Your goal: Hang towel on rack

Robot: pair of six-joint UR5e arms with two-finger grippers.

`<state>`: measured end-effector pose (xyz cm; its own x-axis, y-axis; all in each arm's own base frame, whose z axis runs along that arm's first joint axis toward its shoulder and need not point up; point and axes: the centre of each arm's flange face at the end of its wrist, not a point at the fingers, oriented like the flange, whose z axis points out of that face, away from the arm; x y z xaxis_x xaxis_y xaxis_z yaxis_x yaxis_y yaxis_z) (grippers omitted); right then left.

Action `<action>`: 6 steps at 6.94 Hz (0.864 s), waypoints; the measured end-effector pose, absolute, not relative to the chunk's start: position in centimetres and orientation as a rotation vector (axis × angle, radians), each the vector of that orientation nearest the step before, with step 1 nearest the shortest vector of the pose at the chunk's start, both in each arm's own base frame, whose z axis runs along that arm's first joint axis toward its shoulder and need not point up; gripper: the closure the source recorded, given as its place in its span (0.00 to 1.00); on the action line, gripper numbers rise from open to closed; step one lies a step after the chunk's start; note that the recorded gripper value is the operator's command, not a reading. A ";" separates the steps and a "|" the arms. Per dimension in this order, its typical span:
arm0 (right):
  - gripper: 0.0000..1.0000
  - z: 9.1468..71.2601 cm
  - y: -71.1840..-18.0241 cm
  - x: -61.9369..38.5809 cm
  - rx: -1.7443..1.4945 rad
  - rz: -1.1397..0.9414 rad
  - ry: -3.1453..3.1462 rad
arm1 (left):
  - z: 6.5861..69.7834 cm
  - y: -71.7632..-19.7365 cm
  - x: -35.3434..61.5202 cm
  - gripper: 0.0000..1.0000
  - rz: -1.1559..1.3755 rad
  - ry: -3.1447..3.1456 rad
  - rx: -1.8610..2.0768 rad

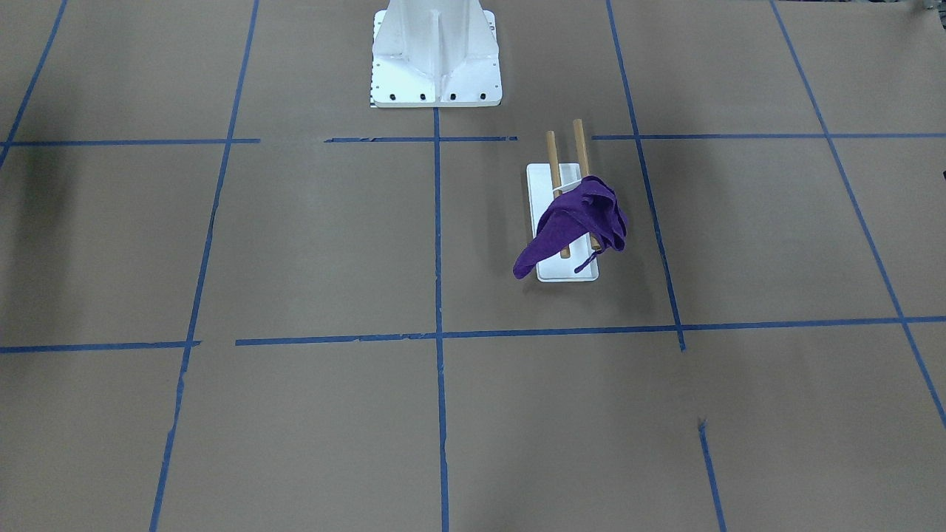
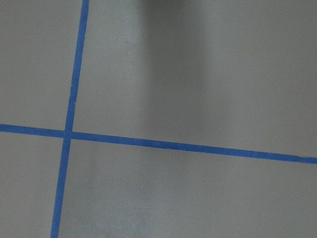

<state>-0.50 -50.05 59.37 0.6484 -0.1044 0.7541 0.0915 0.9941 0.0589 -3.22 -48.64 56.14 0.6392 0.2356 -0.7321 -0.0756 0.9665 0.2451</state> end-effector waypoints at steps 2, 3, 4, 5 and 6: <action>0.00 59.1 -50.3 -1.1 0.020 -0.129 -0.857 | 56.5 -48.8 -3.1 0.00 0.177 0.861 0.190; 0.00 59.1 -50.4 -1.2 0.020 -0.133 -0.856 | 56.6 -48.8 -3.0 0.00 0.178 0.861 0.189; 0.00 59.1 -50.5 -1.3 0.018 -0.133 -0.854 | 56.5 -48.8 -3.0 0.00 0.180 0.861 0.189; 0.00 59.3 -50.5 -1.3 0.016 -0.132 -0.853 | 56.5 -48.9 -2.9 0.00 0.181 0.860 0.190; 0.00 59.4 -50.6 -1.4 0.013 -0.131 -0.852 | 56.4 -49.0 -2.9 0.00 0.182 0.860 0.190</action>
